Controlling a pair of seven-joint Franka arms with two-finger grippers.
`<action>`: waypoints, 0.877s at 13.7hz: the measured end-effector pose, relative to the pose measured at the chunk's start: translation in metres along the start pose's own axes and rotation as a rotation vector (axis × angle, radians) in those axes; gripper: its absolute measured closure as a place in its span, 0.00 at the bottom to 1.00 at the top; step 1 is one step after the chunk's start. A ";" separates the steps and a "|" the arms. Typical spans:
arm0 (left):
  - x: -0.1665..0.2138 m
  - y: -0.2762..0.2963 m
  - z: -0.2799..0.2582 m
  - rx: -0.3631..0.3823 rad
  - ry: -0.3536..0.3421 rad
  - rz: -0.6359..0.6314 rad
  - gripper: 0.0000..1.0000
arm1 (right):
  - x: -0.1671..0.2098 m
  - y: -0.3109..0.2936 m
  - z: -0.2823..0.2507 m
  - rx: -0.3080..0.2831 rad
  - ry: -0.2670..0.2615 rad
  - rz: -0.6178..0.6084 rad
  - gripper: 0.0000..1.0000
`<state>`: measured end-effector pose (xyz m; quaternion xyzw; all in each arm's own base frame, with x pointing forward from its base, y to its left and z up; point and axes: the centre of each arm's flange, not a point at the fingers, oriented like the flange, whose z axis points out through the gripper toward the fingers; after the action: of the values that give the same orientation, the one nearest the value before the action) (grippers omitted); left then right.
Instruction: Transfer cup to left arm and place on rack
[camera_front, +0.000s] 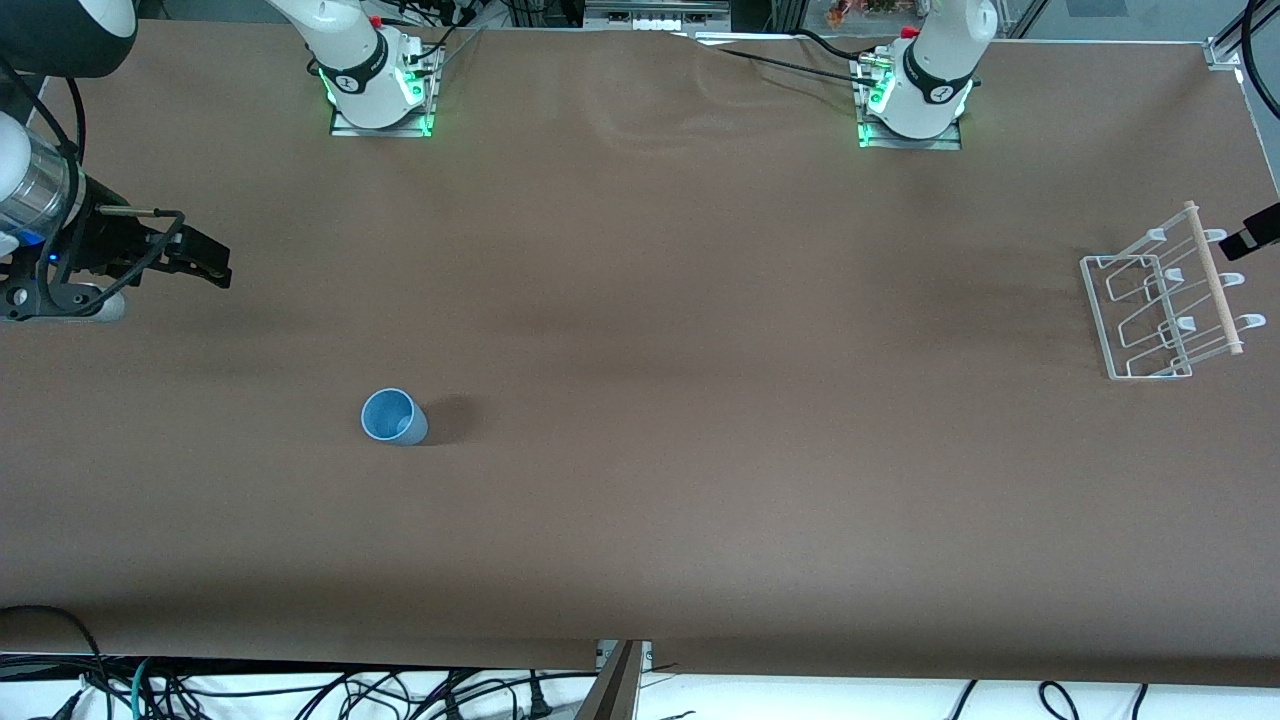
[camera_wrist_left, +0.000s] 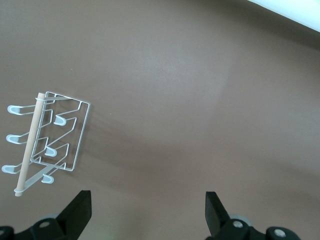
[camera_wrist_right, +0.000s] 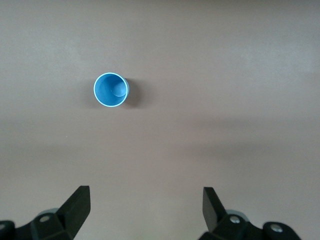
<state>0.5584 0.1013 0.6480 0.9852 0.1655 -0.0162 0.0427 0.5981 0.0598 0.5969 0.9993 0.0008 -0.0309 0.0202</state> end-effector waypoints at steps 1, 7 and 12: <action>-0.001 0.008 0.000 -0.001 0.000 0.015 0.00 | 0.000 0.000 0.000 0.000 0.000 0.000 0.00; -0.017 0.038 -0.003 0.002 -0.032 0.071 0.00 | 0.000 0.000 0.000 0.000 0.000 0.000 0.00; -0.024 0.026 -0.012 0.023 -0.036 0.053 0.00 | 0.000 0.000 0.000 0.000 0.000 0.000 0.00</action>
<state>0.5446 0.0702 0.6632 0.9892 0.1385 -0.0346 0.0345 0.5982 0.0594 0.5969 0.9993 0.0007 -0.0309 0.0202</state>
